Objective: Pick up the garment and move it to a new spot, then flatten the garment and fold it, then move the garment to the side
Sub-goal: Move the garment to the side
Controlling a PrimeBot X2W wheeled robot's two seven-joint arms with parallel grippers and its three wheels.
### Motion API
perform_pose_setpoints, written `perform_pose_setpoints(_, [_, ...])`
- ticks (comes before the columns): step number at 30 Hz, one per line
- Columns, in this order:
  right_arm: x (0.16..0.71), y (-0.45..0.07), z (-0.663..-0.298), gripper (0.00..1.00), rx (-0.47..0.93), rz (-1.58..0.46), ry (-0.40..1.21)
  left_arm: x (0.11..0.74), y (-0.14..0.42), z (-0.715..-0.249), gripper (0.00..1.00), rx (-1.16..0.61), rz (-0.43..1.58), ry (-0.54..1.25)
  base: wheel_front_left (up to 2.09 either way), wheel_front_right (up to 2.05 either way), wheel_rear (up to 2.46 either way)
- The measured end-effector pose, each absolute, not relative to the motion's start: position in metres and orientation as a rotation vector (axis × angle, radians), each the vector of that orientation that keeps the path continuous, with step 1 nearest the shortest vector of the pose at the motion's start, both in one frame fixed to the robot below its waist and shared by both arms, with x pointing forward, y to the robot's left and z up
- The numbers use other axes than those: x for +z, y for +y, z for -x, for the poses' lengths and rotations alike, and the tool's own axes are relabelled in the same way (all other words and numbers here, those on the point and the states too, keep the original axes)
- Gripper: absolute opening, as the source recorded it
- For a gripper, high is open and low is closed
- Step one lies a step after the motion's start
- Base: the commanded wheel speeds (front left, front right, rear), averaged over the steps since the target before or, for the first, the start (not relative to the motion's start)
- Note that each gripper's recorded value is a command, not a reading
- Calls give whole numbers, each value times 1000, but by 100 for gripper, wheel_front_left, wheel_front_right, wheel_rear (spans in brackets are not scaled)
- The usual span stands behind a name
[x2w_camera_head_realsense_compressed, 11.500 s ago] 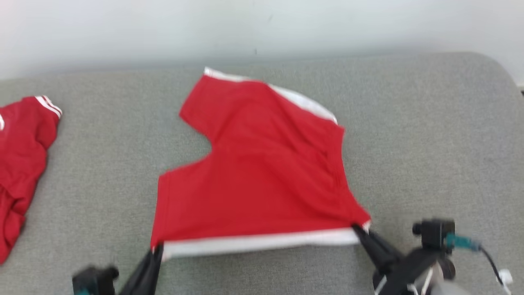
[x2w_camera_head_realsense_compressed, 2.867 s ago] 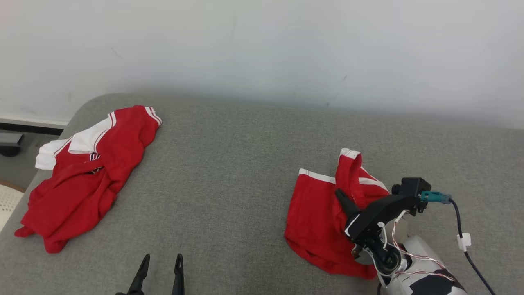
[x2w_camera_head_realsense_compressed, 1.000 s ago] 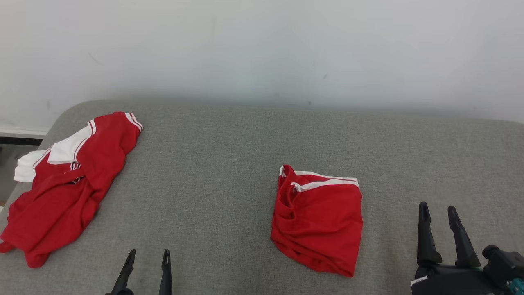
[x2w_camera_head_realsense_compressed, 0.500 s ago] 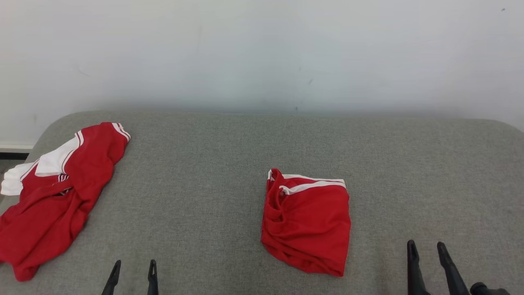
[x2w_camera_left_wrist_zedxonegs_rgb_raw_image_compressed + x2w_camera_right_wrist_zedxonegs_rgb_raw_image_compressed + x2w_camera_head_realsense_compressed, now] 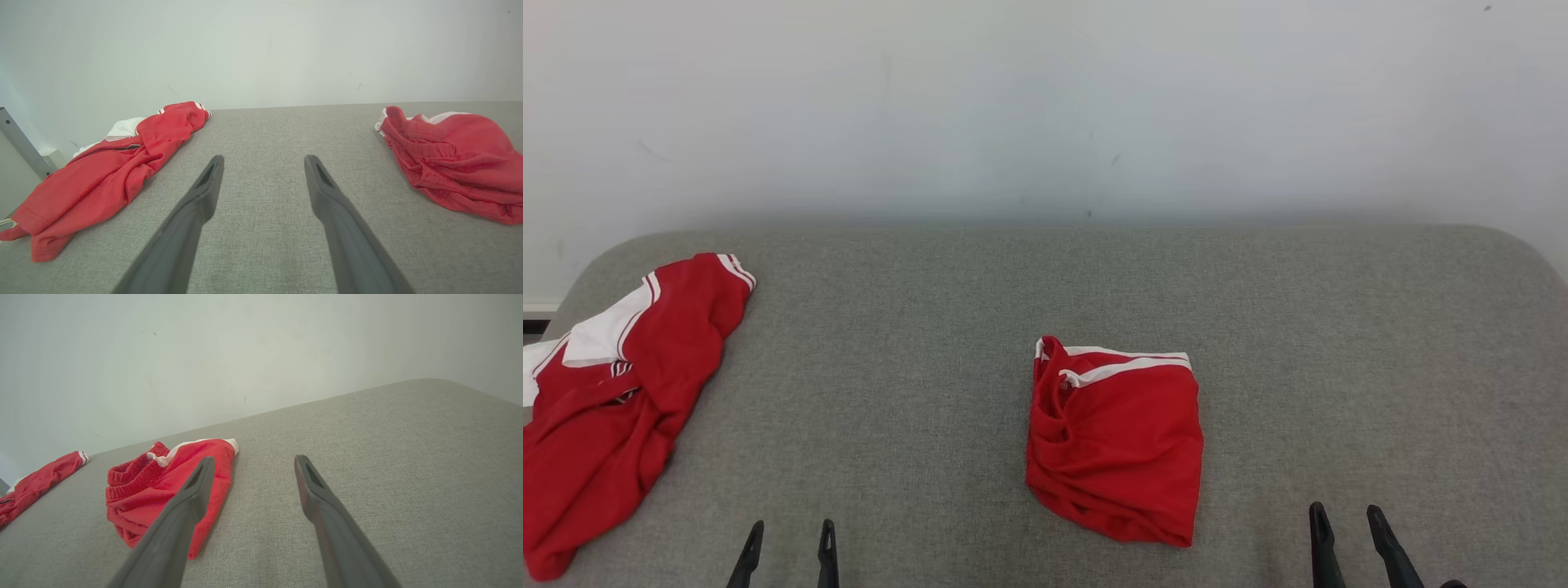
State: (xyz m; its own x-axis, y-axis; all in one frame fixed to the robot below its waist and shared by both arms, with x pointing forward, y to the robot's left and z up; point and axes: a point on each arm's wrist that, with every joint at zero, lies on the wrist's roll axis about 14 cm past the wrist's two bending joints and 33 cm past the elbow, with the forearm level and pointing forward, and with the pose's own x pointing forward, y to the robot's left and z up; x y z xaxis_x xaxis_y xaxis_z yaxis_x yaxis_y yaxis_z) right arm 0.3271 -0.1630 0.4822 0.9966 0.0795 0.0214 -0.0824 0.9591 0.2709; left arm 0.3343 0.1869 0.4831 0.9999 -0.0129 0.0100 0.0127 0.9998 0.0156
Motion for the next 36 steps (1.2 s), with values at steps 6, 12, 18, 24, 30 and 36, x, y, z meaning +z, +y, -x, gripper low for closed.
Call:
perform_pose_setpoints(6, [481,-164,-328,100,79,-279,-6,481,188,-333,100,-9,-20,-5,0,0,0])
perform_pose_setpoints(12, [479,-163,-328,100,83,-274,0,480,188,-332,100,-13,-18,-1,0,0,0])
perform_pose_setpoints(18, [478,-160,-328,100,90,-264,3,479,187,-332,100,-14,-18,3,0,0,0])
perform_pose_setpoints(24, [478,-160,-328,100,91,-264,4,479,188,-332,100,-12,-19,4,0,0,0])
perform_pose_setpoints(30, [478,-160,-328,100,93,-261,5,479,188,-332,100,-9,-17,3,0,0,0])
perform_pose_setpoints(36, [478,-160,-328,100,94,-256,3,480,189,-331,100,-8,-17,0,0,0,0])
